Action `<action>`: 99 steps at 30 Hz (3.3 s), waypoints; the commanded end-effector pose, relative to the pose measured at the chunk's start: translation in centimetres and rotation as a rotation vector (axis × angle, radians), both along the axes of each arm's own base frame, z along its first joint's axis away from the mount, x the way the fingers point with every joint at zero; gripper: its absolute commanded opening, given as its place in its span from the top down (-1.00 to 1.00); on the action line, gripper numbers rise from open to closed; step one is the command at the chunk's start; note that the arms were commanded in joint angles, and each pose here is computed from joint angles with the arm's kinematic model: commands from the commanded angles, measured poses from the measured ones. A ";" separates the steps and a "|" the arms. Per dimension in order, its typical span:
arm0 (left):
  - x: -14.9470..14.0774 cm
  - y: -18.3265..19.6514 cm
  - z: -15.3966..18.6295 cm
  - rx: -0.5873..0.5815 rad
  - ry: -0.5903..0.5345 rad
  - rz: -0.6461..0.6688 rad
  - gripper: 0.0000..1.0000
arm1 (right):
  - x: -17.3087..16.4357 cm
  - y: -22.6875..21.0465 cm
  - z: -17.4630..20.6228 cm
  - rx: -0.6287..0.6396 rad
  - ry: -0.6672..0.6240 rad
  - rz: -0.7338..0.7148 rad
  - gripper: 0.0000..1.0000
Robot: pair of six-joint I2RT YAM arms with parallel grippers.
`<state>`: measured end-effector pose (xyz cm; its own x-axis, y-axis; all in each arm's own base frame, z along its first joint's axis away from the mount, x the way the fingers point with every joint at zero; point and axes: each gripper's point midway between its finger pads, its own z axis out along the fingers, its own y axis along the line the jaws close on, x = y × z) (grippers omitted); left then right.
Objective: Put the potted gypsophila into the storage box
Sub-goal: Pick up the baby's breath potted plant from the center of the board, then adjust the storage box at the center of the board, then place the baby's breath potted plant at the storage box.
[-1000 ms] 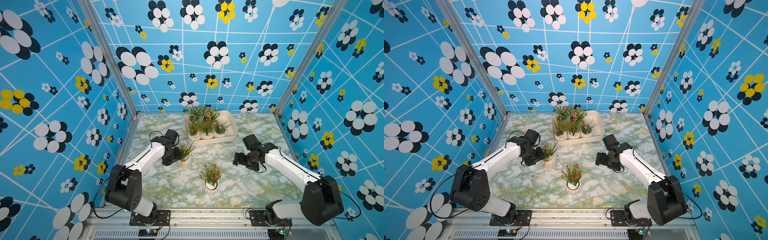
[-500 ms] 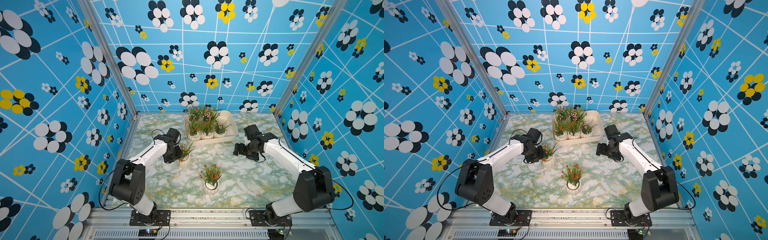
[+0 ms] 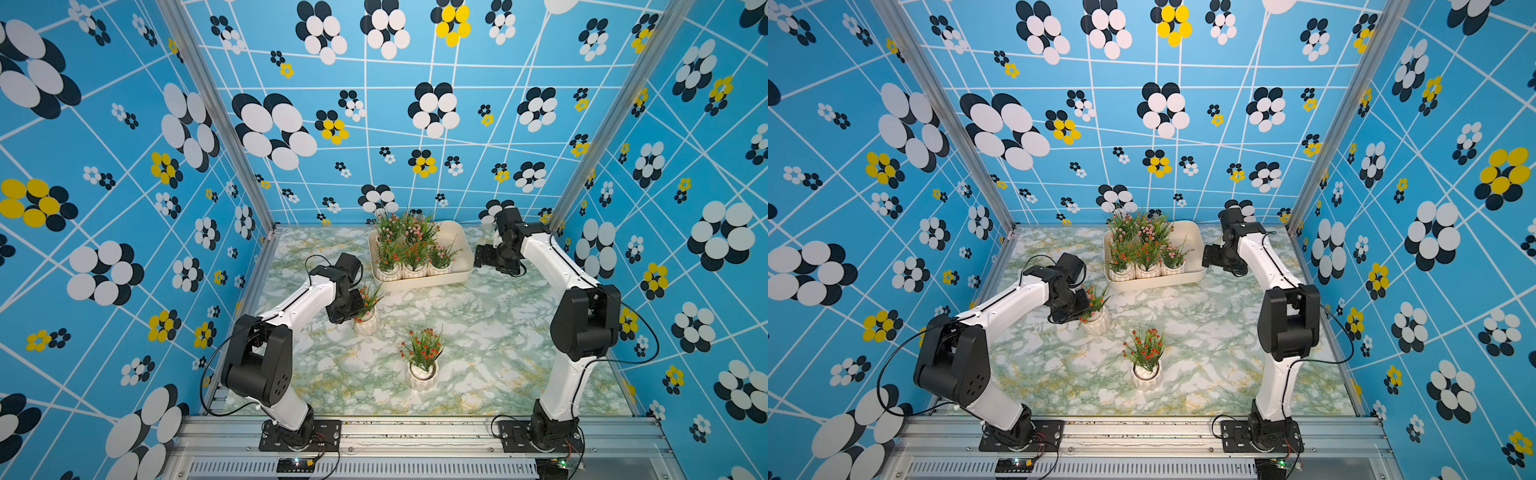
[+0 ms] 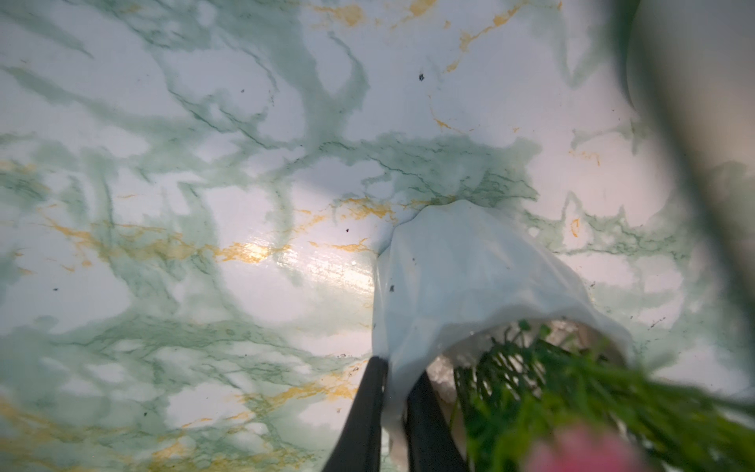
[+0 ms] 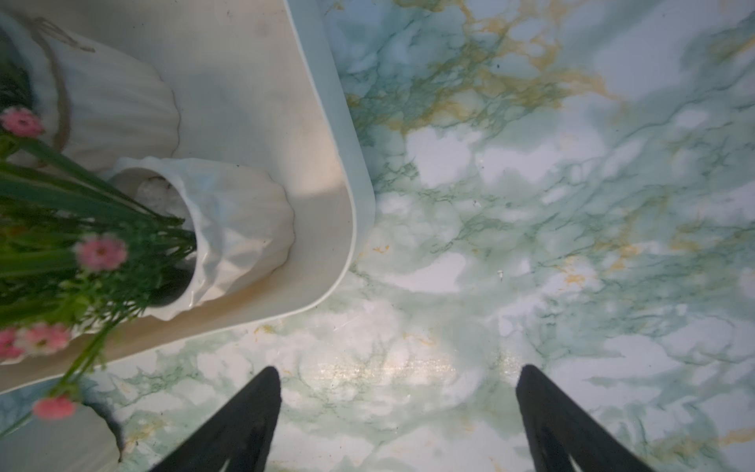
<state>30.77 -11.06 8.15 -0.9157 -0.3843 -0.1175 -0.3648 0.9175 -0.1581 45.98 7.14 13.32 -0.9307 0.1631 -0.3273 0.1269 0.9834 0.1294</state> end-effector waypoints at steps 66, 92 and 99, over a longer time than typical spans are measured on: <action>14.1 -13.9 21.1 -0.153 -0.427 -0.349 1.00 | -2.4 8.3 -6.7 -0.128 0.019 0.237 -0.45; 20.7 -24.3 19.7 -0.270 -0.708 -0.467 1.00 | -5.1 -1.2 -1.8 -0.044 -0.031 -0.001 -0.46; 22.5 -25.1 17.2 -0.234 -0.736 -0.498 1.00 | -5.5 -1.7 -2.2 -0.026 -0.028 -0.019 -0.46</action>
